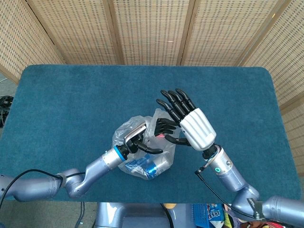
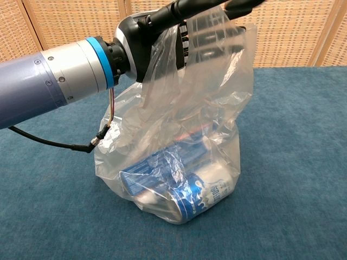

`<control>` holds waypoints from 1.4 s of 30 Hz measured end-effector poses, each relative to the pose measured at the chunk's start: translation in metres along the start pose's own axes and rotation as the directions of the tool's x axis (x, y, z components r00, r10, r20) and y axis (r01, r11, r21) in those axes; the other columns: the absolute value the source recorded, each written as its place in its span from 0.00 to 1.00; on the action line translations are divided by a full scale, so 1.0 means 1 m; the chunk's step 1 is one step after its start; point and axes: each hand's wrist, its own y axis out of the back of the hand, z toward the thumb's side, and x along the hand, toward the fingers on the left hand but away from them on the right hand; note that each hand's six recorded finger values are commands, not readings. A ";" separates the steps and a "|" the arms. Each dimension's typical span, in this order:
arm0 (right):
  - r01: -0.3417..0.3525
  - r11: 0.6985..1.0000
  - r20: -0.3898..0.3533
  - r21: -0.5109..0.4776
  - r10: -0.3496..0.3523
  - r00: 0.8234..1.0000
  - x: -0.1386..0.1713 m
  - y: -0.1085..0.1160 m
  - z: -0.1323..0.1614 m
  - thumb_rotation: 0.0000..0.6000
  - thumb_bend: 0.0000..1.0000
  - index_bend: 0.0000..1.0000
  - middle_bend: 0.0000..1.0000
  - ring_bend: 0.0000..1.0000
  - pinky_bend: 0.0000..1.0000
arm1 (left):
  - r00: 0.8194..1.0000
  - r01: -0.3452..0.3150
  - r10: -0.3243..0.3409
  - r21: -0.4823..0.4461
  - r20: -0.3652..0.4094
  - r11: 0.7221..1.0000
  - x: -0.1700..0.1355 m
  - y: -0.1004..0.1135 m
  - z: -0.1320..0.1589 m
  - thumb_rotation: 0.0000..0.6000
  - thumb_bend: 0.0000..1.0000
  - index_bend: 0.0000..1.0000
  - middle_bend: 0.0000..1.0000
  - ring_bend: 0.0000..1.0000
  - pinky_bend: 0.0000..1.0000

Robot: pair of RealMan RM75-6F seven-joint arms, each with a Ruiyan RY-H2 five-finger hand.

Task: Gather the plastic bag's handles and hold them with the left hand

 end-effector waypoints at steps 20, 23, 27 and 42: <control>0.038 0.986 0.140 0.162 -0.061 0.988 0.102 0.037 -0.112 1.00 0.00 0.00 0.00 0.00 0.00 | 0.995 0.051 -0.036 -0.158 0.096 0.986 0.001 -0.014 0.025 1.00 0.01 0.23 0.20 0.17 0.17; 0.033 0.986 0.188 0.165 -0.064 0.980 0.119 0.040 -0.134 1.00 0.00 0.00 0.00 0.00 0.00 | 0.994 0.057 -0.039 -0.184 0.098 0.981 0.003 -0.017 0.027 1.00 0.01 0.23 0.20 0.17 0.17; 0.036 0.986 0.242 0.161 -0.075 0.967 0.139 0.042 -0.155 1.00 0.00 0.00 0.00 0.00 0.00 | 0.995 0.064 -0.043 -0.237 0.091 0.969 0.006 -0.020 0.028 1.00 0.01 0.24 0.21 0.18 0.17; 0.083 0.989 0.370 0.123 -0.124 0.921 0.186 0.033 -0.193 1.00 0.00 0.00 0.00 0.00 0.00 | 0.994 0.042 -0.005 -0.320 0.114 0.947 0.003 0.006 0.044 1.00 0.02 0.50 0.68 0.56 0.38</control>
